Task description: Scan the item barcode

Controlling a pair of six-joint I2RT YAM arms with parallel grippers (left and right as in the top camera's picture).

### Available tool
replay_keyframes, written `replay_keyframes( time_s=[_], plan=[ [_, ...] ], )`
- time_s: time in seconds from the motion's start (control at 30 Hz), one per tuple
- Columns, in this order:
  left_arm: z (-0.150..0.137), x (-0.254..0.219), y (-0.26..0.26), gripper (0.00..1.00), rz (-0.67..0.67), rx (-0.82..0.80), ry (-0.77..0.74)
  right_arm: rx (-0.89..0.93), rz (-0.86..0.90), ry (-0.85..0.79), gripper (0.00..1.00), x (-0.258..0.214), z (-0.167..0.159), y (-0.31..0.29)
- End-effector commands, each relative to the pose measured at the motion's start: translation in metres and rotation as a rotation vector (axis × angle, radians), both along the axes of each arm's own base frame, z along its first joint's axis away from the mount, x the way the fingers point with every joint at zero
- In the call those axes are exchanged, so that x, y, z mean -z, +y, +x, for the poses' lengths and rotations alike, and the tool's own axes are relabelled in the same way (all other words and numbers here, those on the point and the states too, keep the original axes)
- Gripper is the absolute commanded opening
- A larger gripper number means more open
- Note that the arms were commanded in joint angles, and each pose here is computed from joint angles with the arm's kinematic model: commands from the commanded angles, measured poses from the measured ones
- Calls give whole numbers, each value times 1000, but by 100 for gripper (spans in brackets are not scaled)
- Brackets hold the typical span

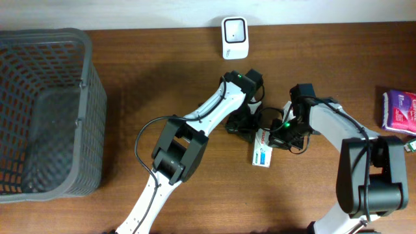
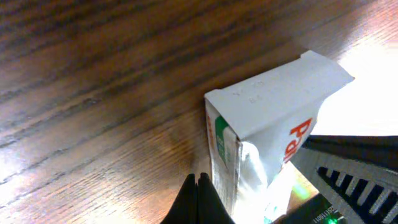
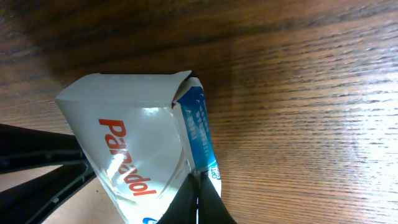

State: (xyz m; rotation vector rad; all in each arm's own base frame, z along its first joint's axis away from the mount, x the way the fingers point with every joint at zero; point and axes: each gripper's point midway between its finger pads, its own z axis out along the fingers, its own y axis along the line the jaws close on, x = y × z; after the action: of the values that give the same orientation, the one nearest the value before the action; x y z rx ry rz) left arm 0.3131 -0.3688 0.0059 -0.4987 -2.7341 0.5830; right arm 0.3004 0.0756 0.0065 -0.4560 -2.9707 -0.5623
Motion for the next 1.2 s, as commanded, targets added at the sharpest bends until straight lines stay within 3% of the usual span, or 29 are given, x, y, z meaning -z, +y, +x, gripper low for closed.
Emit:
replay_keyframes(
  time_s=[0.0,0.13,0.17,0.2,0.3,0.47,0.5,0.57,0.6,0.8,0.9,1.0,1.07,1.1,1.17],
  plan=[
    [-11,-3,-7,0,-49,18,53,11,-55,27,4,9,-7,-10],
    [-11,-3,-7,0,-47,20,49,-49,-80,26,5,-32,9,-14],
    [-10,-1,-5,0,-35,21,40,-94,-73,27,21,-33,5,-13],
    [-10,-2,-4,0,-34,21,42,-107,-71,61,61,-26,-7,-13],
    [0,2,10,0,6,0,28,-95,50,59,72,-5,-19,6],
    [36,-1,73,0,53,-157,98,-79,169,11,76,10,-18,24],
    [36,-1,77,0,58,-165,106,-77,215,11,67,14,-21,31],
    [36,-1,76,0,60,-161,104,-70,222,19,36,16,-22,32],
    [36,0,77,0,72,-157,97,-69,222,19,27,16,-22,32],
    [36,2,79,3,93,-150,83,-69,310,-9,4,7,-16,44],
    [36,2,79,4,97,-146,80,-69,323,-13,4,4,-14,46],
    [36,3,81,4,110,-143,73,-115,464,-69,4,-16,-8,63],
    [34,3,83,4,121,-142,79,-119,344,-52,6,-2,-10,49],
    [34,3,84,4,123,-142,81,-109,278,-25,33,5,-13,40],
    [30,3,78,3,120,-129,82,-98,271,0,59,10,-19,41]
  ],
)
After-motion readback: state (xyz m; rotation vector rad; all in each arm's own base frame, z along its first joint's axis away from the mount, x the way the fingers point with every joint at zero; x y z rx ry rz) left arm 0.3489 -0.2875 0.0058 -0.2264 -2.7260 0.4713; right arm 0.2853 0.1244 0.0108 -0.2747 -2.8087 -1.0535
